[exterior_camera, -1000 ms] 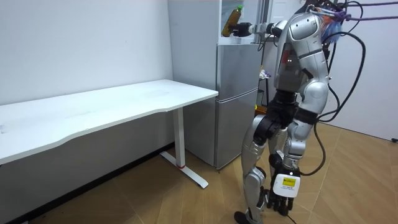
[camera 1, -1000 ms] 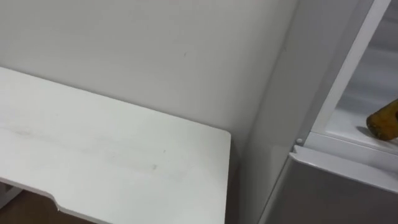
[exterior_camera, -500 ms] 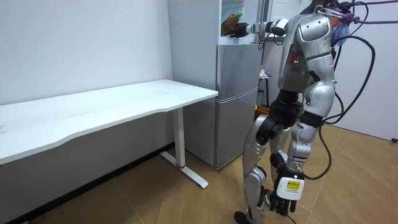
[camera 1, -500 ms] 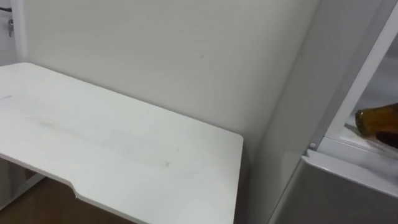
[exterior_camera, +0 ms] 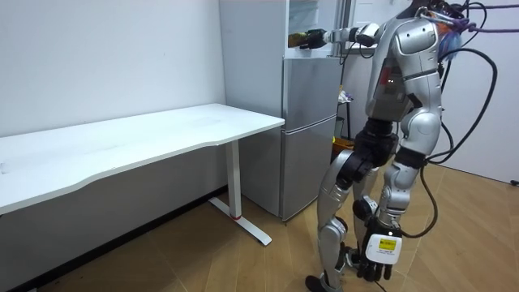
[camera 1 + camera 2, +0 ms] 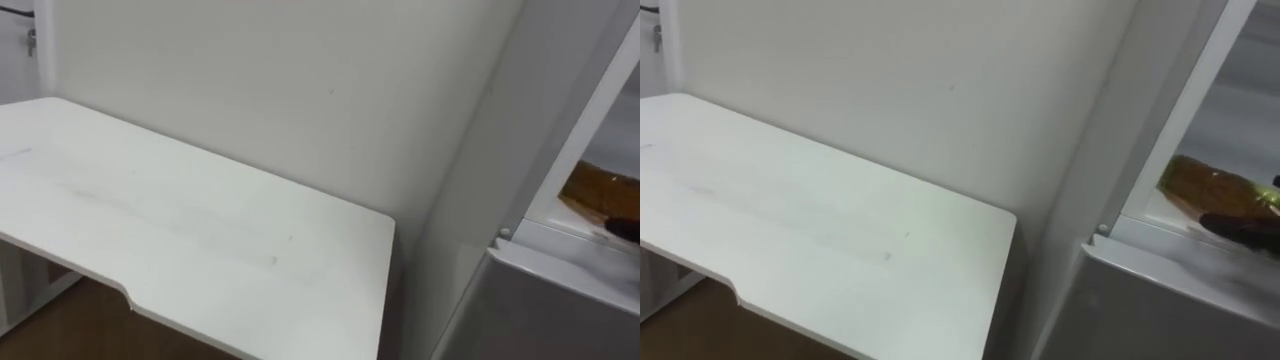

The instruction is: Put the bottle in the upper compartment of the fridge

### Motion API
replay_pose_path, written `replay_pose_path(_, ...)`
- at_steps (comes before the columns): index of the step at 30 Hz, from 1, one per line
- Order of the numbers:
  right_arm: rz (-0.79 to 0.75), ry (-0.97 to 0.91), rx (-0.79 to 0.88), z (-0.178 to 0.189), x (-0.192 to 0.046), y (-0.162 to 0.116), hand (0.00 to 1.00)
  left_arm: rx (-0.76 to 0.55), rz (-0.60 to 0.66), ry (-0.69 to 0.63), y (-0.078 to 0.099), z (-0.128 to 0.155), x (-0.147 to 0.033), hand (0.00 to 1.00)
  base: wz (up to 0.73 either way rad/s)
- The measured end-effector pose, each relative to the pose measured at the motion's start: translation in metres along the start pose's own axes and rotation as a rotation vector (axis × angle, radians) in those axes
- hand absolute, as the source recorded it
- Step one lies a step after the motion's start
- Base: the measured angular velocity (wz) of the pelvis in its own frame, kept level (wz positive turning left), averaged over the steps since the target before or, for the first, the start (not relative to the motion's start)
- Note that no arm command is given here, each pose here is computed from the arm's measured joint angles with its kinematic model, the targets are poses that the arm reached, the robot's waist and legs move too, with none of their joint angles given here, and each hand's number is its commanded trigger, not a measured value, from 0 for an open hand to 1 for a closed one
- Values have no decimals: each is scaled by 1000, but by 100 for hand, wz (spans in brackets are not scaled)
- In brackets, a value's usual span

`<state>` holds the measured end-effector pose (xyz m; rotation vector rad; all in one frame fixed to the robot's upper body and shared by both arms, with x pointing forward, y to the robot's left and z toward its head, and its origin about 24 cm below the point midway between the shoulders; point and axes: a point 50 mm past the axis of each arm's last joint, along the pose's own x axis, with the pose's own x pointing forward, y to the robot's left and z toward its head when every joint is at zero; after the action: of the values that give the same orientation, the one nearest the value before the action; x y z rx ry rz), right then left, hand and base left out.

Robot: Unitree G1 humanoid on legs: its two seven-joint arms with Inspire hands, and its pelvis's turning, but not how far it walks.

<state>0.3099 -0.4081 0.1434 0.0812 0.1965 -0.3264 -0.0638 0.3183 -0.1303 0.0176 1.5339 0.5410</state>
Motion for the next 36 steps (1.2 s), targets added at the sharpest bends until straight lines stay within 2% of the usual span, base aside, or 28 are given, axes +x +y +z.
replay_pose_path(14, 41, -31, 77, 0, -2, -1, 0, 37, 1, -19, 2, 4, 0, 0, 0)
replay_pose_path(23, 110, -93, 49, 5, -3, 9, 0, 2, 12, -98, 1, 16, -1, 0, -2)
replay_pose_path(36, 179, -106, 30, 3, -6, 14, 0, -7, 12, -134, 0, 16, -2, 0, 1)
